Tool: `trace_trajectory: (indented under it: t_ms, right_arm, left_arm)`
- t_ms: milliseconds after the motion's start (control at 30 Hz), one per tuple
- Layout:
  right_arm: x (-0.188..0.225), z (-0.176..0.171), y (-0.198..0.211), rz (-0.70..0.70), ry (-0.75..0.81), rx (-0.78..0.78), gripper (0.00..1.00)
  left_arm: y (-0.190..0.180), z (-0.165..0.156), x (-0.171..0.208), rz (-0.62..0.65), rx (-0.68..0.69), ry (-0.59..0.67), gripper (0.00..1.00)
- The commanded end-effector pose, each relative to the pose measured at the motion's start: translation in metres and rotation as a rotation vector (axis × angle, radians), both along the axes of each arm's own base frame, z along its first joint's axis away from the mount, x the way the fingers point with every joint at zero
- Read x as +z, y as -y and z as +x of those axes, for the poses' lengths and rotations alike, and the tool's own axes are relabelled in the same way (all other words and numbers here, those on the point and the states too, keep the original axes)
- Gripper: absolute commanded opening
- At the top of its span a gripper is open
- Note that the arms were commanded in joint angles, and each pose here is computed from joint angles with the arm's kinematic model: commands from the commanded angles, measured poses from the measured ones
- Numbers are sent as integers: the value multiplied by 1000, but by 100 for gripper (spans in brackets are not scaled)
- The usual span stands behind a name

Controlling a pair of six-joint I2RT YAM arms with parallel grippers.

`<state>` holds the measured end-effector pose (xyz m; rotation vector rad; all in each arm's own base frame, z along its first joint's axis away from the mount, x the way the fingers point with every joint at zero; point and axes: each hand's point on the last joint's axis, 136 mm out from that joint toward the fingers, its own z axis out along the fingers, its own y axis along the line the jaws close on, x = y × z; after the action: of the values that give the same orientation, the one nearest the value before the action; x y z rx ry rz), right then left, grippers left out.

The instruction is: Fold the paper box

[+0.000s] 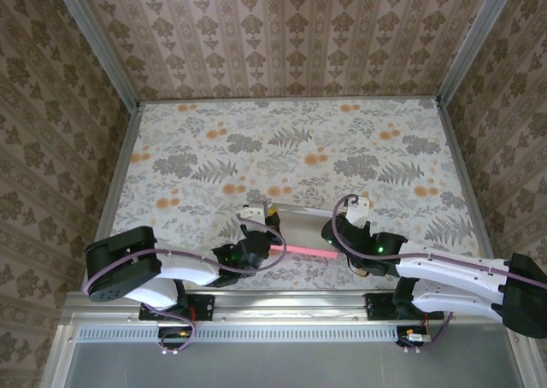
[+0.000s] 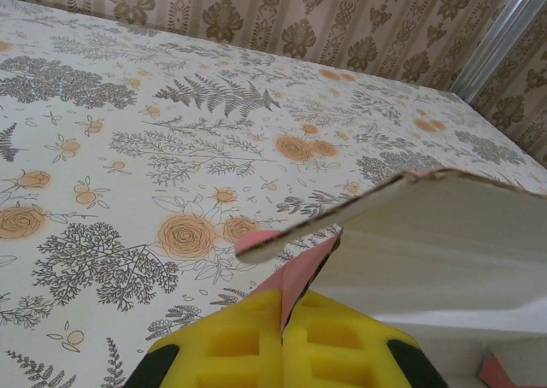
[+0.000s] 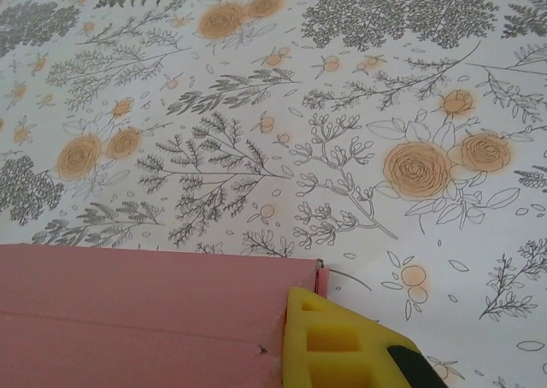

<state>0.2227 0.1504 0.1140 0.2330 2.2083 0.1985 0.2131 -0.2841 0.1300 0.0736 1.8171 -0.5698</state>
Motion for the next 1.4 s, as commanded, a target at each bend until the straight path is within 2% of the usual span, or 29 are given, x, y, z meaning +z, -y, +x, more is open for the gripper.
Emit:
trace_trajectory:
  t_ms: [0, 233, 467, 633, 867, 1067, 1233, 1367]
  right_arm:
    - [-3, -7, 0, 51, 6, 2, 6]
    - [6, -12, 0, 68, 28, 65, 19]
    - [17, -26, -28, 112, 3, 282, 57]
    - [28, -36, -29, 125, 2, 354, 66]
    - [27, -33, -7, 36, -48, 303, 59]
    - [17, -25, 12, -78, -127, 239, 41]
    - [10, -23, 11, -103, -155, 231, 34]
    - [8, -17, 8, -93, -136, 214, 24]
  left_arm:
    - [0, -5, 0, -21, -11, 4, 0]
    - [-3, -5, -3, -1, -9, 20, 0]
    - [-1, -4, -6, 8, -11, 27, 0]
    - [0, -4, -8, 11, -12, 30, 0]
    - [1, -4, -9, 14, -12, 32, 0]
    - [0, -4, -9, 22, -14, 30, 0]
    - [0, -4, -9, 21, -13, 29, 0]
    - [2, -4, -8, 19, -17, 30, 0]
